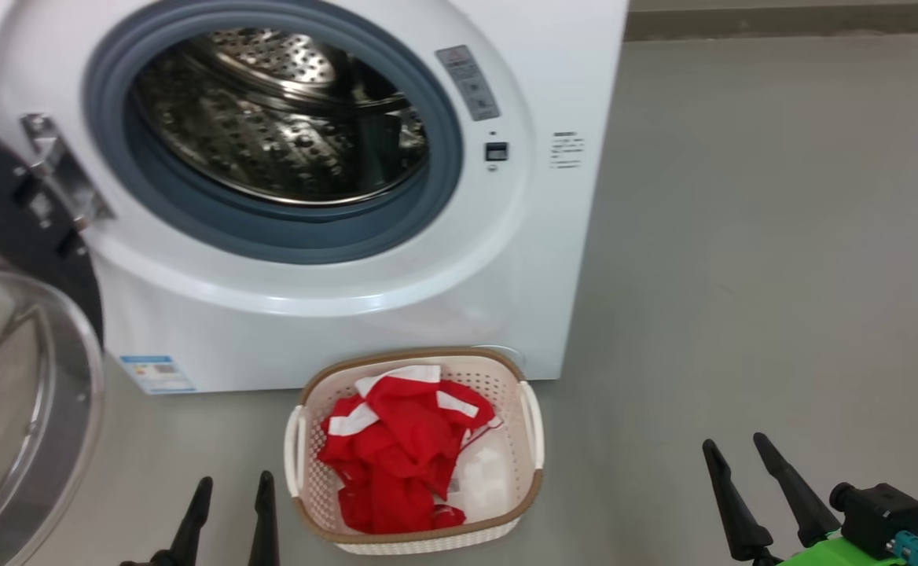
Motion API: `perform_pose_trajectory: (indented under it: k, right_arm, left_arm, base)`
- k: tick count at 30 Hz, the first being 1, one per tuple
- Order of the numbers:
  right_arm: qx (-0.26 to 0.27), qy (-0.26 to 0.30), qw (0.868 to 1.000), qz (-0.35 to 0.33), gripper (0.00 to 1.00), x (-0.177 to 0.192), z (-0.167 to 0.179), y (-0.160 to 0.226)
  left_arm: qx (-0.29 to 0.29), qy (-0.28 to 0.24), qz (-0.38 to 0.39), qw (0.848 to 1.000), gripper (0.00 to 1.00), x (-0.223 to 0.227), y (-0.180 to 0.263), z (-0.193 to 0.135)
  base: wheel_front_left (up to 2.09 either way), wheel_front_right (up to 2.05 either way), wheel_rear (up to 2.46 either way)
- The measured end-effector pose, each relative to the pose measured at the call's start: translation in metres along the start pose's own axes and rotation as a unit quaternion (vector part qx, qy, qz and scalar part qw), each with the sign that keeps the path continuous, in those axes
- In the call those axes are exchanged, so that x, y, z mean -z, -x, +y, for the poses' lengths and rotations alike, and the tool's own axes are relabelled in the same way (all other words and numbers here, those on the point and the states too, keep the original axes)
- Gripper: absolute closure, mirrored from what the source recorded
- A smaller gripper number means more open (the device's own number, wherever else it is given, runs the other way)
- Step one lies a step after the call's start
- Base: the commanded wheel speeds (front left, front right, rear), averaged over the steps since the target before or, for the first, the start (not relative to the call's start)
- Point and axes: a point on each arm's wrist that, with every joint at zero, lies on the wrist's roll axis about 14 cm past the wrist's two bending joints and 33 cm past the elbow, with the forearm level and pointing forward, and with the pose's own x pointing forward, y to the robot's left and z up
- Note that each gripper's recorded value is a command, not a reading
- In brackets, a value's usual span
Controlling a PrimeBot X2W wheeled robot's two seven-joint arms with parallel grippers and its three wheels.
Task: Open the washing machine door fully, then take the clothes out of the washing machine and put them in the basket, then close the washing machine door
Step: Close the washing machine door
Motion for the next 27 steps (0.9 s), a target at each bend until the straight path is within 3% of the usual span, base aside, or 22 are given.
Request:
perform_pose_trajectory:
  k: [12,27]
  right_arm:
    - [-0.084,0.005,0.996,0.033,0.00,0.018,0.051,-0.024]
    - [-0.199,0.019,0.977,0.075,0.00,0.042,0.126,-0.032]
  left_arm:
    - [-0.086,0.018,-0.013,0.996,0.00,-0.005,0.037,0.041]
    - [-0.189,0.043,-0.031,0.981,0.00,-0.007,0.096,0.088]
  base:
    - [0.00,0.00,0.00]
    - [0.00,0.00,0.00]
